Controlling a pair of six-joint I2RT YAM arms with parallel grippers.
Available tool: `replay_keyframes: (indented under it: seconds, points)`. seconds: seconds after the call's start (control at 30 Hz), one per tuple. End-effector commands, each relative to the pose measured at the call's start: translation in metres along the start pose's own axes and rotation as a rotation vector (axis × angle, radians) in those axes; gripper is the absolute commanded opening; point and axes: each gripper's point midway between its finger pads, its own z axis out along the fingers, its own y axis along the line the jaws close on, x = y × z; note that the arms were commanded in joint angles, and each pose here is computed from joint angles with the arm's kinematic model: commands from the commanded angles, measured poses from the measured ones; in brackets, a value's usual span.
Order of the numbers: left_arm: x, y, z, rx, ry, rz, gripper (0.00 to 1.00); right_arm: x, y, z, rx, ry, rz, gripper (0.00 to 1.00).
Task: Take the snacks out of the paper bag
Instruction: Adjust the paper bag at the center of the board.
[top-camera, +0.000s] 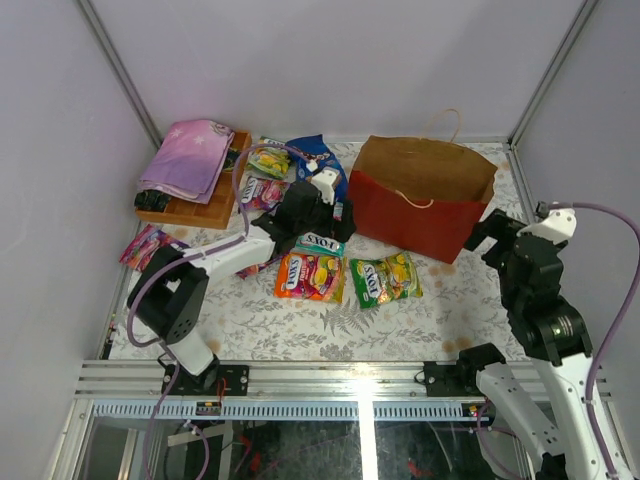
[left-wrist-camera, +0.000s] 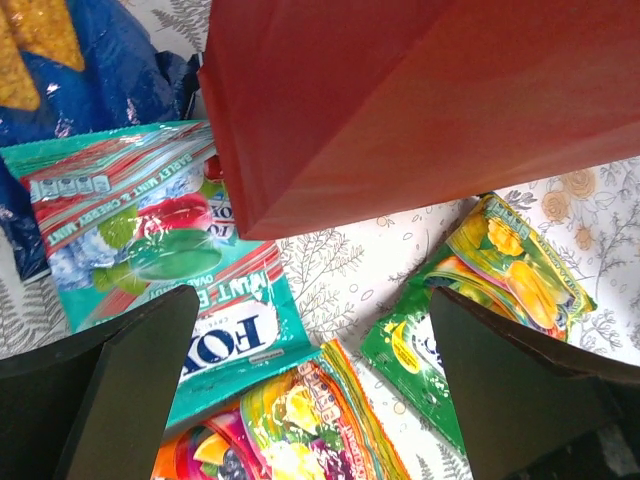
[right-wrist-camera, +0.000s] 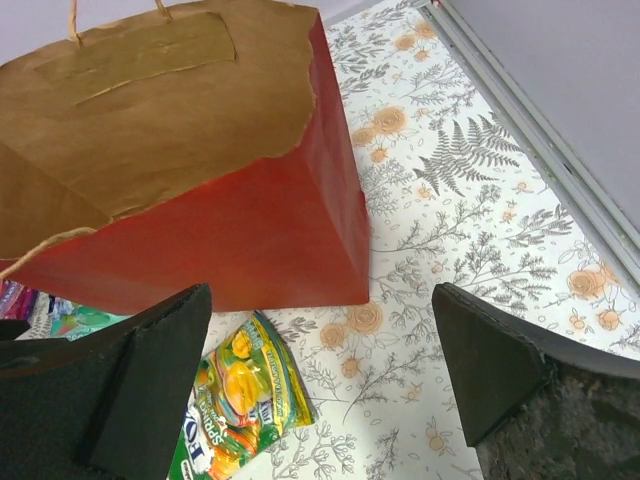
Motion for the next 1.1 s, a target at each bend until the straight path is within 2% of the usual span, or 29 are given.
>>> replay_keyframes:
  seconds: [0.0,0.1,0.23,0.37,0.73,0.93,1.07]
  points:
    - [-0.011,0.007,0.017,-0.059,-0.027,0.085,1.00,0.021,-0.010,0.000,0.021,0.016,0.015,0.99]
    - [-0.011,0.009,0.027,-0.072,-0.022,0.098,1.00,0.054,0.001,0.012,-0.061,0.077,-0.009,0.95]
    - [-0.018,0.010,0.036,-0.082,-0.034,0.108,1.00,0.098,0.008,0.040,-0.072,0.164,-0.014,0.94]
    - [-0.024,0.013,0.048,-0.101,-0.042,0.113,1.00,0.130,0.014,0.070,-0.085,0.193,0.033,0.93]
    - [-0.014,0.023,0.106,-0.131,0.051,0.097,1.00,0.172,0.012,0.120,-0.035,0.212,0.085,0.91]
    - [-0.021,0.034,0.132,-0.168,0.055,0.084,1.00,0.170,0.020,0.154,-0.031,0.201,0.079,0.90]
    - [-0.033,0.050,0.146,-0.193,0.041,0.018,1.00,0.170,0.039,0.185,-0.057,0.207,0.085,0.90]
